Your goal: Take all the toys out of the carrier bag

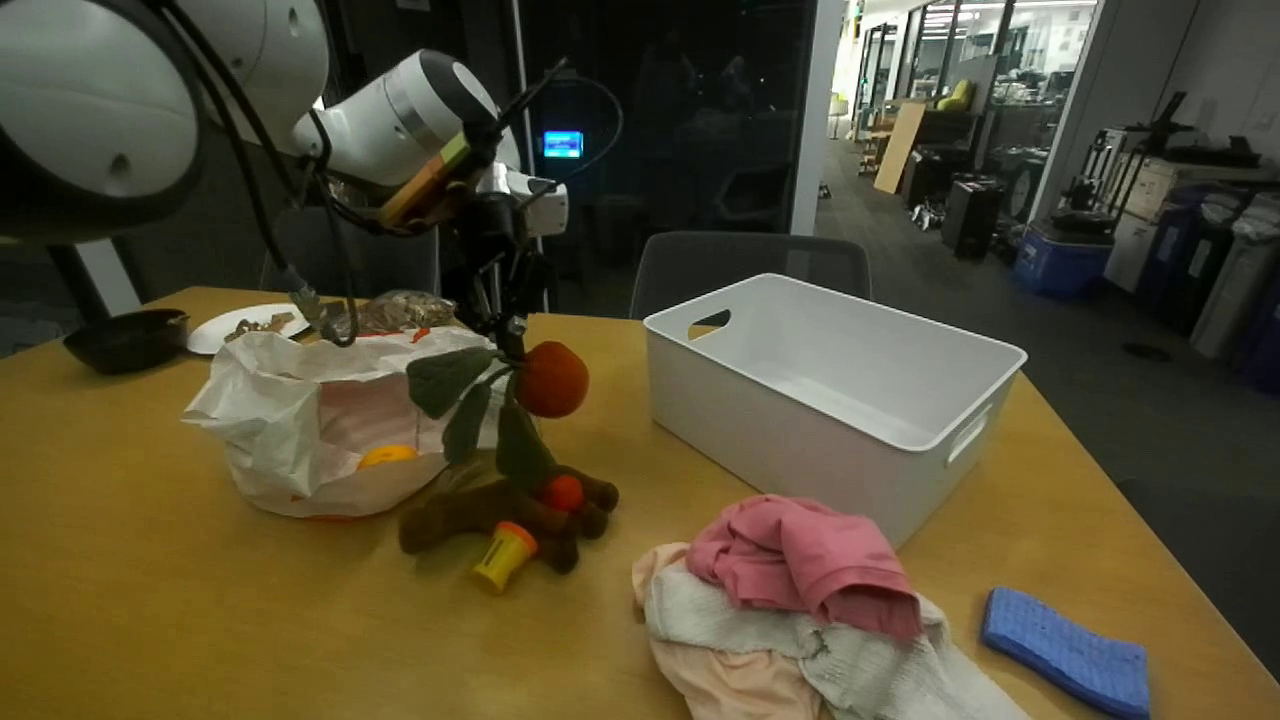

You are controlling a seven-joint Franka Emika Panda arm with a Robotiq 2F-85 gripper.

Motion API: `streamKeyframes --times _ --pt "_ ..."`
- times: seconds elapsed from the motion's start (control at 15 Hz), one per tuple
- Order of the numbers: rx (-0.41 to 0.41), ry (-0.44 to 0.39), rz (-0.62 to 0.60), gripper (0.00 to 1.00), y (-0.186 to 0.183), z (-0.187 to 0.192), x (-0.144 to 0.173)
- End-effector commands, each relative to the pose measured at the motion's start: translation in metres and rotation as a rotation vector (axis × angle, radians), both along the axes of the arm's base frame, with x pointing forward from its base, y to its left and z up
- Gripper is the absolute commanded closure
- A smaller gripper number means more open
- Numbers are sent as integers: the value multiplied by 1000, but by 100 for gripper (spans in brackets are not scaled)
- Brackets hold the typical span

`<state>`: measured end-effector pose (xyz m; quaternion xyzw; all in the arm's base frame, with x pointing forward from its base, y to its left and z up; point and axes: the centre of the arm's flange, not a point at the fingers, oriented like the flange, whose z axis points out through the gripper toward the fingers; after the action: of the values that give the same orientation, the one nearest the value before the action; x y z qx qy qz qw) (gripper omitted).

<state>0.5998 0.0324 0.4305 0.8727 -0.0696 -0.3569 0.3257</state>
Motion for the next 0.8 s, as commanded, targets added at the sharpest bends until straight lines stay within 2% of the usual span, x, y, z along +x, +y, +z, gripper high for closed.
streamKeyframes --times 0.0,0.13,0.27,0.53,0.6,0.73 --pt "-67 -13 -46 64 -10 -15 -1" --pt "-14 -32 -52 49 0 -14 -1" --pt "54 -85 9 33 20 -7 -4" --pt "243 -156 120 4 78 4 -5" --pt "265 -182 169 0 90 -2 -3" --pt "312 -205 245 0 101 -20 5"
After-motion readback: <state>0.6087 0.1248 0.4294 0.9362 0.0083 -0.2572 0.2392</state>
